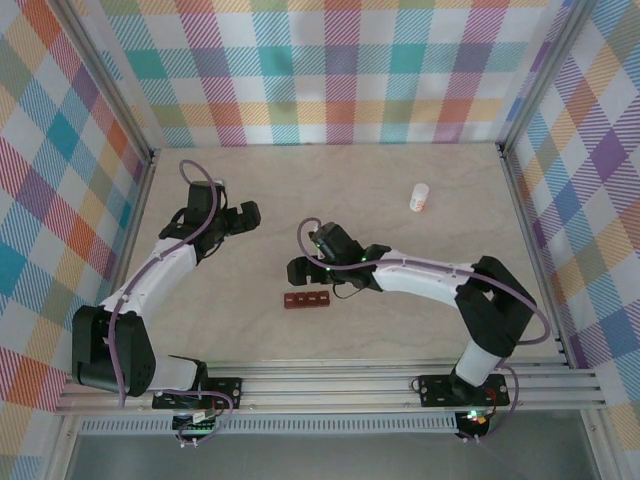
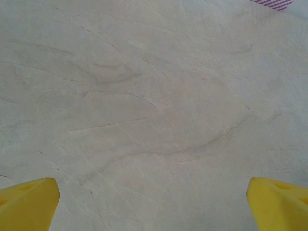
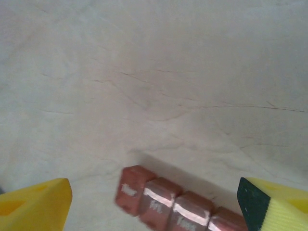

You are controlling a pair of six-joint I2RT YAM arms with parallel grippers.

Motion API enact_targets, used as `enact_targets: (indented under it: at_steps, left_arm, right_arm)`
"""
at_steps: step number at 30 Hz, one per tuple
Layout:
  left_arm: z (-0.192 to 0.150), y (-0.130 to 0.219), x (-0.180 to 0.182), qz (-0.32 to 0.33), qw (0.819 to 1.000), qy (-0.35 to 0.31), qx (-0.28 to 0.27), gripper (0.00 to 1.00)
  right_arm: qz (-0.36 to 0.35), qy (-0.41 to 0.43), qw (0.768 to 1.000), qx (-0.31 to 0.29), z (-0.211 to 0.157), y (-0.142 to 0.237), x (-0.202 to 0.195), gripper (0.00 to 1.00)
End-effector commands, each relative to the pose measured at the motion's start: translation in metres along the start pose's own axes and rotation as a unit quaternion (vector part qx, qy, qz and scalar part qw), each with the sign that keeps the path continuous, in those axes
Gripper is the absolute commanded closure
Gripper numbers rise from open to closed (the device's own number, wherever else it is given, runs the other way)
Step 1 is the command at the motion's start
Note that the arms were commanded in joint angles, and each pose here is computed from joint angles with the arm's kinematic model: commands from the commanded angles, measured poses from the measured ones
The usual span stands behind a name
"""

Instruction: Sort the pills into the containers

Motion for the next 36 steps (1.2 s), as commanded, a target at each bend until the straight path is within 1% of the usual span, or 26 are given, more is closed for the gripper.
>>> enact_targets:
  at_steps: [1, 5, 8, 20, 32, 36]
  left_arm:
    - [0.004, 0.001, 0.000, -0.009, 1.000, 0.008, 0.005, 0.00]
    - [0.004, -0.001, 0.000, -0.010, 1.000, 0.007, 0.010, 0.00]
    - [0.003, -0.001, 0.000, -0.011, 1.000, 0.007, 0.011, 0.00]
    - [0.006, 0.001, -0.001, -0.014, 1.000, -0.002, 0.010, 0.00]
    - [0.009, 0.003, -0.002, -0.015, 1.000, -0.001, 0.006, 0.00]
    - [0.009, 0.002, -0.002, -0.014, 1.000, -0.001, 0.007, 0.00]
  right_arm:
    - [0.003, 0.023, 0.999, 0.035, 0.001, -0.011, 0.003, 0.11]
    - [0.001, 0.022, 0.998, 0.059, -0.002, -0.024, 0.001, 0.12]
    - [0.006, 0.017, 0.998, 0.066, -0.005, -0.026, -0.002, 0.13]
    - [0.026, -0.006, 0.996, 0.082, -0.016, -0.020, -0.005, 0.16]
    - [0.030, 0.001, 0.995, 0.096, -0.026, -0.013, -0.004, 0.18]
    - [0.036, 0.005, 0.994, 0.105, -0.034, -0.013, -0.004, 0.20]
Point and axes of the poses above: each hand's point on the last joint's axis, 136 mm out from that joint toward the fingers, its own y axis back along the fingers, its own x axis along the line the jaws close on, z = x × y, the point moved 9 cm from there along y, back along the fingers, and after that the axes turned 8 degrees about -y, right-handed, at the moved point
